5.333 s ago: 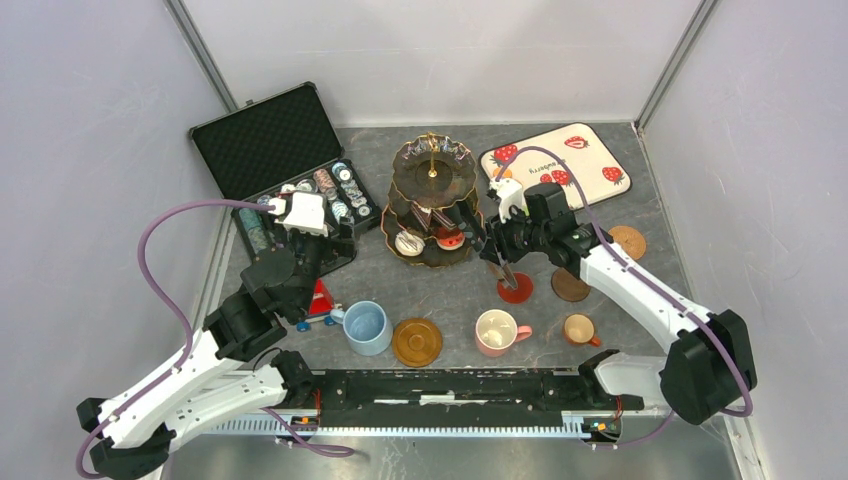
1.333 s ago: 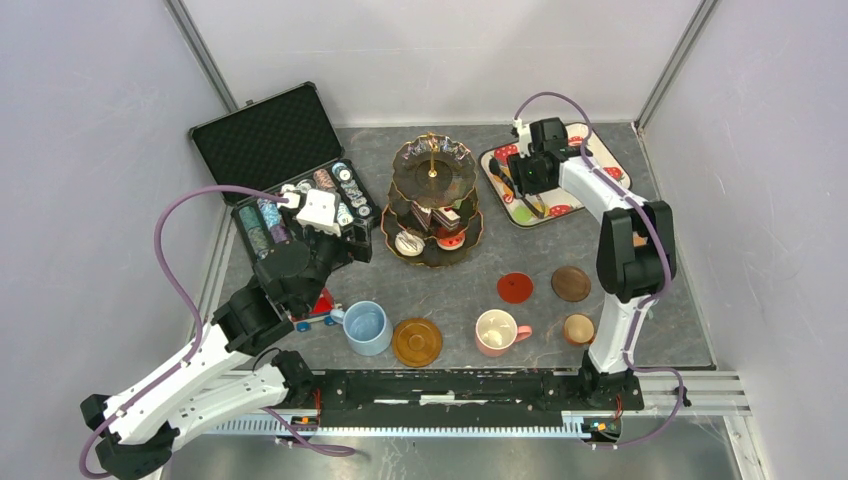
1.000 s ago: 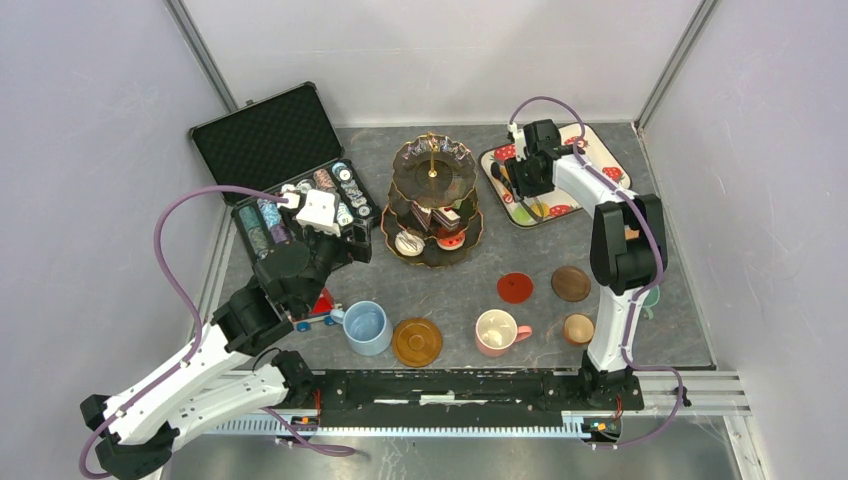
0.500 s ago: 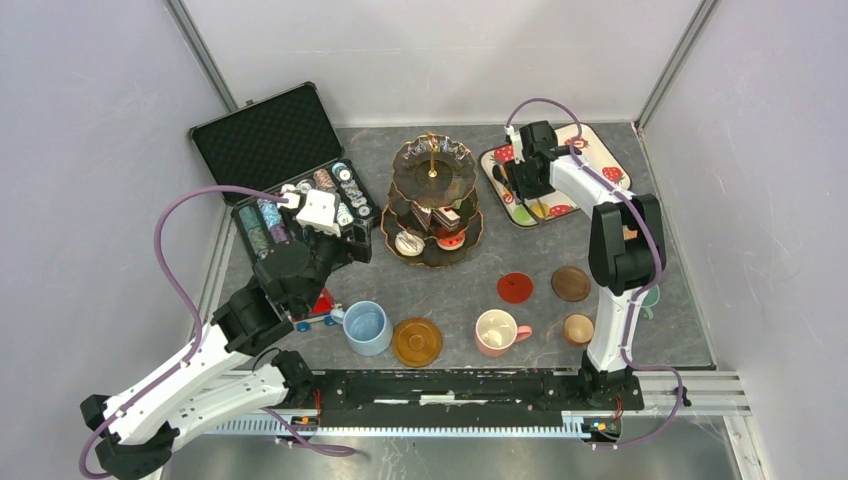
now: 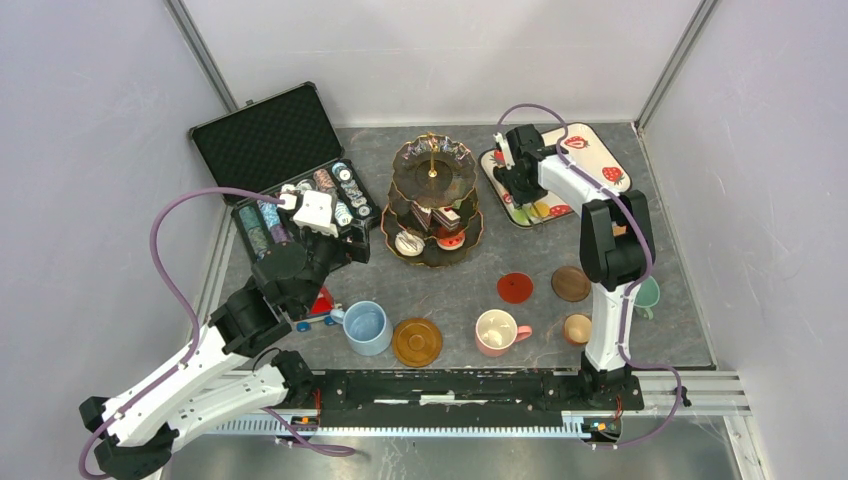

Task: Serve the afternoon tea

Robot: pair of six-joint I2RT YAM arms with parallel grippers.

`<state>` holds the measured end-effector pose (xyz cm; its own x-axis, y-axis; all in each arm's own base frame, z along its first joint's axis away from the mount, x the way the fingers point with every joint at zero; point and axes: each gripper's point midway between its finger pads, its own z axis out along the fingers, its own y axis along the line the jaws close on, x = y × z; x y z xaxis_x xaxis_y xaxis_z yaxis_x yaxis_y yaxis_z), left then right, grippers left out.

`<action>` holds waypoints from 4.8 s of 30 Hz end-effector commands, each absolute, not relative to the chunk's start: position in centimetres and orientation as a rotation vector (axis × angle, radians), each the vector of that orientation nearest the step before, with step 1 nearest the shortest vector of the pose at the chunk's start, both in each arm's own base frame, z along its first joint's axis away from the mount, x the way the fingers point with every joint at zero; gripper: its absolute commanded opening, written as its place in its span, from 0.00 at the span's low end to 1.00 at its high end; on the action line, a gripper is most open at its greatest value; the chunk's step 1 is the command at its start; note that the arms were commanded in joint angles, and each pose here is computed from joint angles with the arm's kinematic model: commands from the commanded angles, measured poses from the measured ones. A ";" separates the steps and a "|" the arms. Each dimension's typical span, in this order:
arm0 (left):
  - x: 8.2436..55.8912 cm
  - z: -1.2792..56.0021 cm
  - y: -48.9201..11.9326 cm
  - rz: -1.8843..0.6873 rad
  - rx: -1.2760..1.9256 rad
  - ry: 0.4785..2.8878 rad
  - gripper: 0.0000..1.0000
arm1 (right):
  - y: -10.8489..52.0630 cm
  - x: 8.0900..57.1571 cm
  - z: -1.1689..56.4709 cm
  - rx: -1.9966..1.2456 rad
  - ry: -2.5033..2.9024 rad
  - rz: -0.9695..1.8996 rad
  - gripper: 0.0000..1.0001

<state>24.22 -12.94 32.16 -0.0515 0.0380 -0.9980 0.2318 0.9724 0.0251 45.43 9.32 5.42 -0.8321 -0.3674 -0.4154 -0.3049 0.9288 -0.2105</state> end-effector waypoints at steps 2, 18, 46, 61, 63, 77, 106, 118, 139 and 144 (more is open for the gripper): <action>24.2 33.4 -12.6 -0.188 0.146 1.596 0.99 | 9.1 47.4 7.8 -0.461 2.558 -0.240 0.38; 24.3 33.4 -12.4 -0.176 0.141 1.594 0.99 | 6.8 44.9 12.5 -0.325 2.406 -0.062 0.23; 24.6 33.2 -11.9 -0.132 0.132 1.598 0.99 | 20.2 33.6 31.5 -0.641 1.791 0.719 0.23; 24.7 33.1 -11.9 -0.127 0.132 1.599 0.99 | 22.4 34.0 29.3 -0.671 1.885 0.671 0.33; 24.7 33.2 -11.9 -0.132 0.133 1.598 0.99 | 22.6 34.1 29.1 -0.678 1.891 0.671 0.35; 24.6 33.3 -11.7 -0.133 0.127 1.594 0.99 | 23.2 34.6 28.7 -0.705 1.911 0.642 0.51; 24.7 33.2 -11.8 -0.136 0.128 1.597 0.99 | 5.8 37.6 25.2 -0.266 2.183 -0.188 0.46; 24.7 33.2 -11.6 -0.125 0.127 1.598 0.99 | 7.2 39.8 13.0 -0.444 2.508 -0.214 0.51; 24.7 33.1 -11.6 -0.120 0.128 1.599 1.00 | 7.2 42.7 7.7 -0.441 2.590 -0.174 0.53; 24.8 33.1 -11.7 -0.121 0.130 1.599 1.00 | 7.4 42.8 6.9 -0.457 2.605 -0.159 0.52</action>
<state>24.65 -11.89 32.05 -0.0552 0.0432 -0.9975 0.1712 0.9847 0.0331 40.89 6.74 5.89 -0.8519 -0.3492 -0.3903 -0.2905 0.9352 -0.2026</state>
